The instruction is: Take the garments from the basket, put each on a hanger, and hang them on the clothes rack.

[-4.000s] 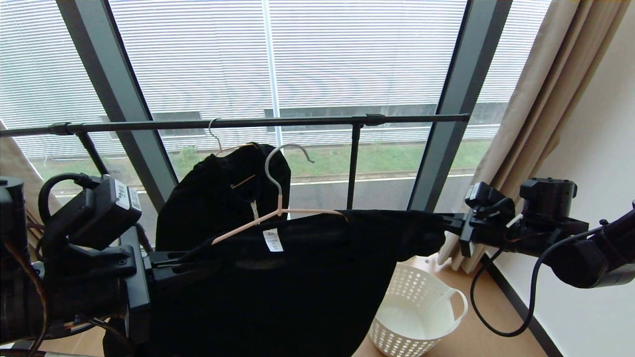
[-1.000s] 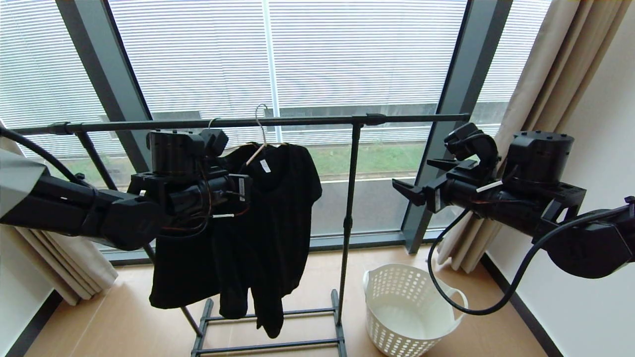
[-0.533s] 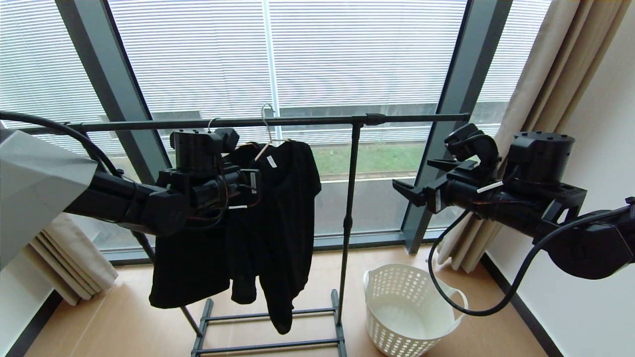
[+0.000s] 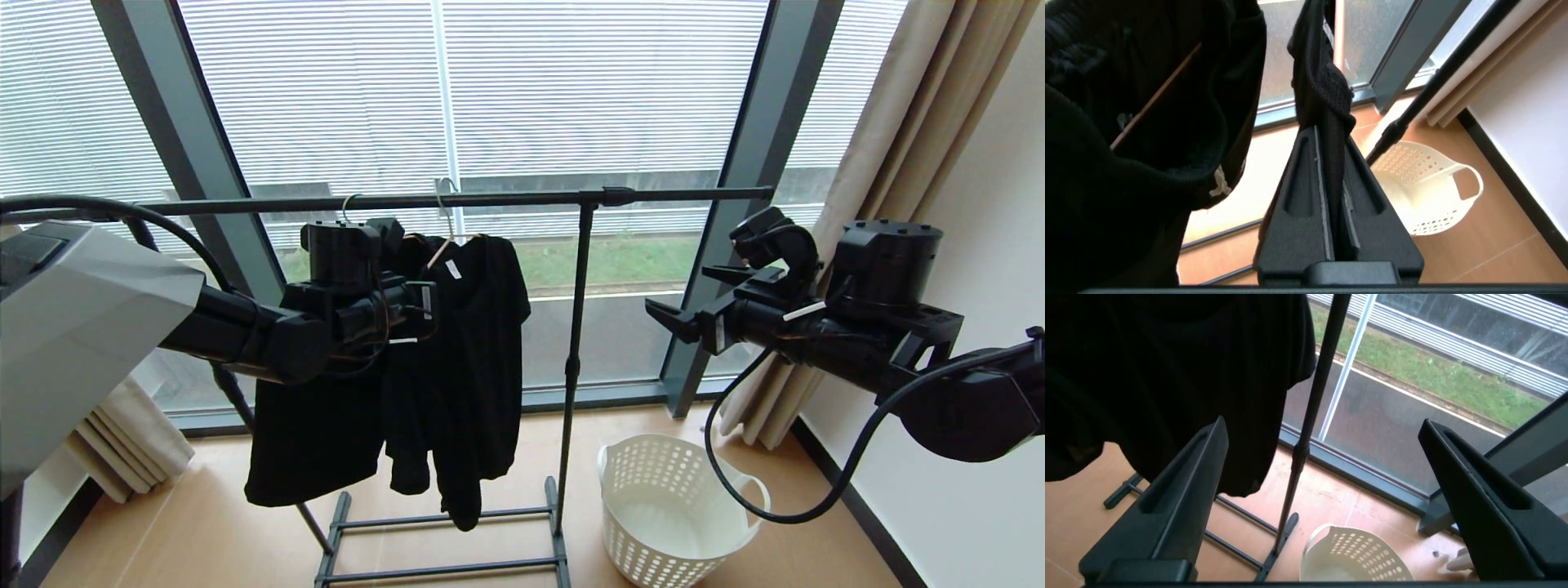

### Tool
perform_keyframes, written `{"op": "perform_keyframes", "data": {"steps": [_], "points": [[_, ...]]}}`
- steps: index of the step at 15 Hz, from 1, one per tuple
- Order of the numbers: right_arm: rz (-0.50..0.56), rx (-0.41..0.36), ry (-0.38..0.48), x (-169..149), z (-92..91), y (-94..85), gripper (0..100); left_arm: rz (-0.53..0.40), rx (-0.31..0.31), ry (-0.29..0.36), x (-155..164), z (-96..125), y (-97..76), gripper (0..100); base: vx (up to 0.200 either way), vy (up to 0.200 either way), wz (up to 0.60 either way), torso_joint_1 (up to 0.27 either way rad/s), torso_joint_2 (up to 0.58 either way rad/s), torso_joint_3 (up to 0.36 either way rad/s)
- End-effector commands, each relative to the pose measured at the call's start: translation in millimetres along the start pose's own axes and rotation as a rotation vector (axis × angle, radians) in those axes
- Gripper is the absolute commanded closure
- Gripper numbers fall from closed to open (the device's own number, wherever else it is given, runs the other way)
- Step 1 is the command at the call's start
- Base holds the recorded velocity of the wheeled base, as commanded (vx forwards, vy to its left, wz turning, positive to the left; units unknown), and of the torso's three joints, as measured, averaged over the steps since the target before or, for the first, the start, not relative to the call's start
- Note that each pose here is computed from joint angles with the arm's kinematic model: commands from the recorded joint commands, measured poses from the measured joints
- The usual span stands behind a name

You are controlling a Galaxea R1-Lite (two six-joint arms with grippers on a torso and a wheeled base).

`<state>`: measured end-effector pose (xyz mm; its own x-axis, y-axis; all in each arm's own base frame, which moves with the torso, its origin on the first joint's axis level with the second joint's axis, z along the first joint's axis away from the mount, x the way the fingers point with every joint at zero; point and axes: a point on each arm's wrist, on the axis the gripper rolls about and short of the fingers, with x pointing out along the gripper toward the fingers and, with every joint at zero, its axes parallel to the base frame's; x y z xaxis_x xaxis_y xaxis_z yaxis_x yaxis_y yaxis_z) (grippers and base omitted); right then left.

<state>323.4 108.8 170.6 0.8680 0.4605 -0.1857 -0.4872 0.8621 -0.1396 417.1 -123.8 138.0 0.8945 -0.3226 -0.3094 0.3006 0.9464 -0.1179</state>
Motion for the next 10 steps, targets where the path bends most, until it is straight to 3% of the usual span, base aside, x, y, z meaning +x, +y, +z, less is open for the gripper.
{"op": "perform_keyframes", "data": {"steps": [1,10], "points": [[0.004,-0.001,0.003,1.2,-1.1,1.0,0,0.002,-0.004,0.008,2.7,-3.3,1.3,100,0.0,0.0,0.0,0.0,0.0,0.0],[0.005,-0.001,0.003,1.3,-1.0,1.5,0,0.004,-0.008,0.025,4.9,-8.7,2.0,100,0.0,0.0,0.0,0.0,0.0,0.0]]}}
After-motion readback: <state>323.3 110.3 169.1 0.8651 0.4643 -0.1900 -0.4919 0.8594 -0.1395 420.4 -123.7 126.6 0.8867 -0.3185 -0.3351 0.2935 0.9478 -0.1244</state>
